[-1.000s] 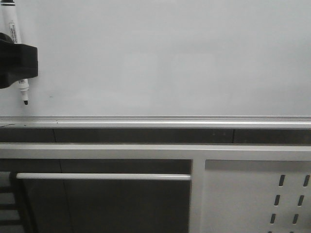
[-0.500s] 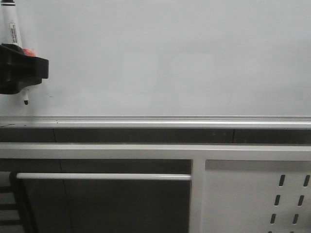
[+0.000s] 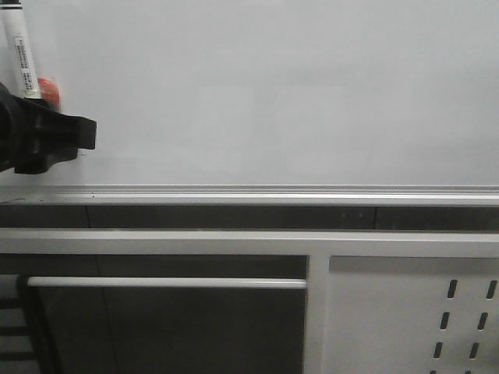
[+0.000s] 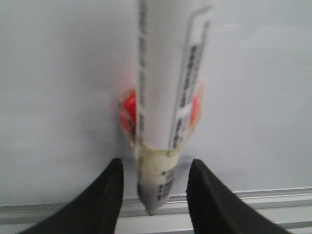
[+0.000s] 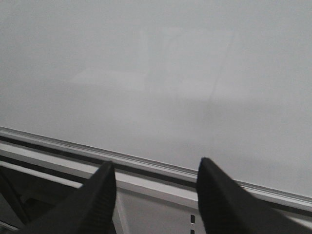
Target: Write number 1 on whiteboard
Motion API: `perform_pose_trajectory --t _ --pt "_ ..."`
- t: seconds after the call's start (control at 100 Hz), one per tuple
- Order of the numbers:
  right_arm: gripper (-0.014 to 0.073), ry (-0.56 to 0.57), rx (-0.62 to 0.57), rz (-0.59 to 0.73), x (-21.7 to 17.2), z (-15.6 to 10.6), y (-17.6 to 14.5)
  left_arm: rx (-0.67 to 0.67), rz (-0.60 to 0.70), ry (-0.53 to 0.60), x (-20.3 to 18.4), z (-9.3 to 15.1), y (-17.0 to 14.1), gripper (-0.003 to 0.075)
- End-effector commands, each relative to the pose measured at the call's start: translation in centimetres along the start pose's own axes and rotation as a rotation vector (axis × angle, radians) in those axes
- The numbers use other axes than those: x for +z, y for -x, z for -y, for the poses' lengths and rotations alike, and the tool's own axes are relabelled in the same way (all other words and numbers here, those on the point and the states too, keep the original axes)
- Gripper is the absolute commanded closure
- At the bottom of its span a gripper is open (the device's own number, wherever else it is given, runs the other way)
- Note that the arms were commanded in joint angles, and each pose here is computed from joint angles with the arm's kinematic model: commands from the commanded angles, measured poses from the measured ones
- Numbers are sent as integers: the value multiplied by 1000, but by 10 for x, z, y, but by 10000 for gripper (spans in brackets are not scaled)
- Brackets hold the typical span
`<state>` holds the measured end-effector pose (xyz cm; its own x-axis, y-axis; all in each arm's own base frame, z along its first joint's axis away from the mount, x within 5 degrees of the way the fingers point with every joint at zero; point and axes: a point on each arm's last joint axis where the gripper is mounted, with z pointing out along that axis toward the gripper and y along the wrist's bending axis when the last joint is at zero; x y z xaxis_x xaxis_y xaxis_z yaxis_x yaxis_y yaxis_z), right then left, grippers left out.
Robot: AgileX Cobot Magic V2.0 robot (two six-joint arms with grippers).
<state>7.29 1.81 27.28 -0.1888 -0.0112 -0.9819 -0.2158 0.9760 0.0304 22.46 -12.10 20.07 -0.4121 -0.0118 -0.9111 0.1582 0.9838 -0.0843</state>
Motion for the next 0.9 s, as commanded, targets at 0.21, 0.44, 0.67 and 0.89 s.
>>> perform_pose_trajectory --t 0.21,0.44,0.67,0.89 --pt "250 -16 2 76 0 1 15 -90 174 49 -3 -4 26 461" --pt "250 -16 2 76 0 1 15 -91 176 44 -3 -3 26 603" --pt "250 -14 2 69 0 1 14 -30 187 6 -3 1 27 738" --pt "250 -12 2 64 0 1 13 65 173 -49 -7 5 29 738"
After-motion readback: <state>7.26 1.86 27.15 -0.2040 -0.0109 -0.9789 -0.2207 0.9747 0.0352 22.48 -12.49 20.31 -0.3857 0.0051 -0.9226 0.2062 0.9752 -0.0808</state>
